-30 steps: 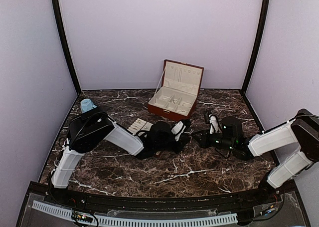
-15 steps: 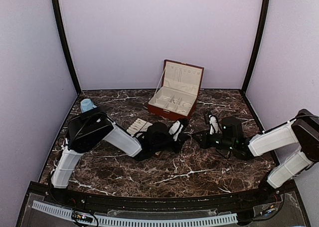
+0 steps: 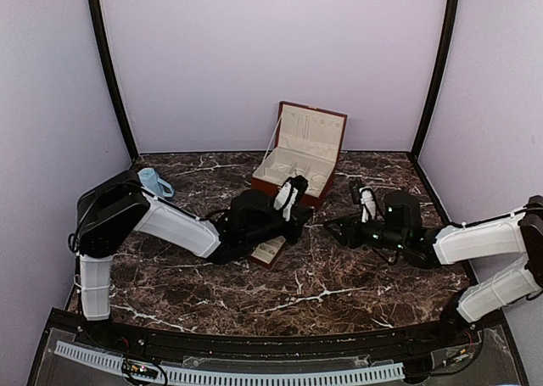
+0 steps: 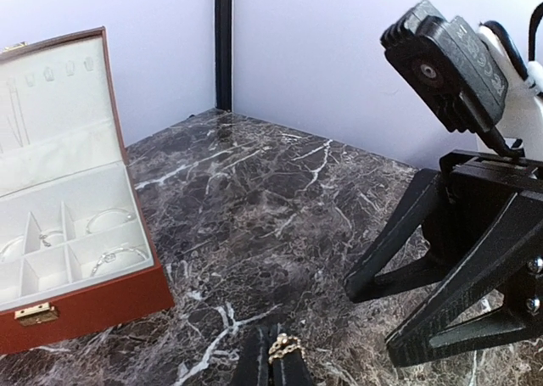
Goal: Organize the mixed jewelry
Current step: Pass from the right arm to the left, then pass from the left arm to the right, then position the compartment layer at the center of the board, then move the jewelry box to the center of the board.
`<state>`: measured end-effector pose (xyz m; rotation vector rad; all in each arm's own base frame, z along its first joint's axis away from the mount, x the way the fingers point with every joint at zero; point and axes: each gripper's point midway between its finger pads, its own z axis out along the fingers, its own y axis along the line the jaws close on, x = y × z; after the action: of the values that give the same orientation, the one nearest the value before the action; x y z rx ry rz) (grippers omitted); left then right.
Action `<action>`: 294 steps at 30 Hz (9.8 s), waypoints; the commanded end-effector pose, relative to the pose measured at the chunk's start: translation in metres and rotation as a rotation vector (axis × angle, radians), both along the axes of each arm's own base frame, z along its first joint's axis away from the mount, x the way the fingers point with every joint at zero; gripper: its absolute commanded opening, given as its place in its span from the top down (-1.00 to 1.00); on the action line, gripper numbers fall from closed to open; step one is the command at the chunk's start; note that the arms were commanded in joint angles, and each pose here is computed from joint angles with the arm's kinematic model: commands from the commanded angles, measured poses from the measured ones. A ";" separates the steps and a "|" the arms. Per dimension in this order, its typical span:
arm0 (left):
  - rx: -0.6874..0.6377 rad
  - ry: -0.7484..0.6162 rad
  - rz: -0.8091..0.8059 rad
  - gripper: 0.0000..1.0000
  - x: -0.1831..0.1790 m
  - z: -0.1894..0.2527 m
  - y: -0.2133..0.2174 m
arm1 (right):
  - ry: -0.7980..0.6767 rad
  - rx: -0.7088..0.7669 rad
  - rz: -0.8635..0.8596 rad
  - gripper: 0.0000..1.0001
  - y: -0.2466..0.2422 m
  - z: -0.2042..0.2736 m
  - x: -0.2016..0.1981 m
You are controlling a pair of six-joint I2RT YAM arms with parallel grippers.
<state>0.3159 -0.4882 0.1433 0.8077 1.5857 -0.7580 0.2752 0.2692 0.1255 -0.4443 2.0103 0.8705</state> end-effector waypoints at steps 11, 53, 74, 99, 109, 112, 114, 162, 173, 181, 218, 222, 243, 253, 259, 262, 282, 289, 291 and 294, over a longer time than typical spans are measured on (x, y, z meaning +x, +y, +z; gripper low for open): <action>0.115 0.093 0.139 1.00 -0.010 0.068 0.054 | -0.206 0.106 0.007 0.01 0.029 0.077 -0.008; 0.082 0.204 0.154 1.00 -0.021 0.084 0.067 | -0.273 0.060 0.015 0.61 0.098 0.066 0.016; 0.052 0.228 0.133 1.00 -0.024 0.085 0.064 | -0.303 0.059 0.017 0.72 0.104 0.067 0.021; 0.118 0.184 0.140 -0.33 -0.029 0.056 0.080 | -0.330 -0.044 -0.285 1.00 0.040 0.082 0.039; 0.429 0.057 0.244 -0.78 -0.021 -0.011 0.088 | -0.321 -0.121 -0.407 1.00 -0.007 0.075 0.043; 0.504 0.012 0.264 -0.82 -0.018 -0.024 0.081 | -0.307 -0.123 -0.430 1.00 -0.020 0.071 0.042; 0.538 -0.021 0.275 -0.85 -0.015 -0.032 0.078 | -0.300 -0.118 -0.447 1.00 -0.027 0.070 0.042; 0.927 -0.080 0.513 -0.91 0.034 -0.104 0.151 | -0.244 -0.099 -0.461 1.00 -0.033 0.059 0.044; 0.830 -0.027 0.541 -0.91 0.046 -0.086 0.166 | -0.249 -0.101 -0.476 1.00 -0.037 0.062 0.046; 0.588 0.002 0.305 -0.90 0.026 -0.048 0.120 | -0.253 -0.097 -0.489 1.00 -0.043 0.064 0.045; 0.396 0.216 0.206 -0.56 0.133 -0.037 -0.036 | -0.238 -0.060 -0.589 1.00 -0.086 0.069 0.026; 0.404 0.213 0.200 -0.50 0.135 -0.046 -0.039 | -0.225 -0.058 -0.586 1.00 -0.085 0.064 0.026; 0.484 0.223 0.126 0.69 0.106 -0.054 -0.052 | -0.229 -0.079 -0.615 1.00 -0.091 0.067 0.028; 0.522 0.324 0.094 1.00 0.054 -0.052 -0.052 | -0.252 -0.093 -0.663 1.00 -0.105 0.078 0.024; 0.448 0.392 0.056 1.00 0.013 -0.038 -0.054 | -0.261 -0.087 -0.684 1.00 -0.112 0.086 0.022; 0.405 0.472 0.059 1.00 -0.004 -0.040 -0.047 | -0.266 -0.083 -0.678 1.00 -0.112 0.093 0.021; 0.316 0.773 -0.019 1.00 -0.120 -0.042 -0.011 | -0.284 -0.139 -0.415 1.00 -0.058 0.169 0.024; 0.331 0.805 -0.067 1.00 -0.148 -0.038 -0.012 | -0.270 -0.165 -0.396 1.00 -0.048 0.166 0.030; 0.326 0.810 -0.083 0.87 -0.153 -0.034 -0.012 | -0.269 -0.166 -0.399 1.00 -0.048 0.167 0.030; 0.308 0.801 -0.107 0.51 -0.157 -0.028 -0.010 | -0.275 -0.156 -0.402 1.00 -0.048 0.172 0.029</action>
<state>0.1757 -0.5018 0.0811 0.8477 2.4688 -0.8849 0.3039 0.2187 0.2706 -0.2329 1.8857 0.3532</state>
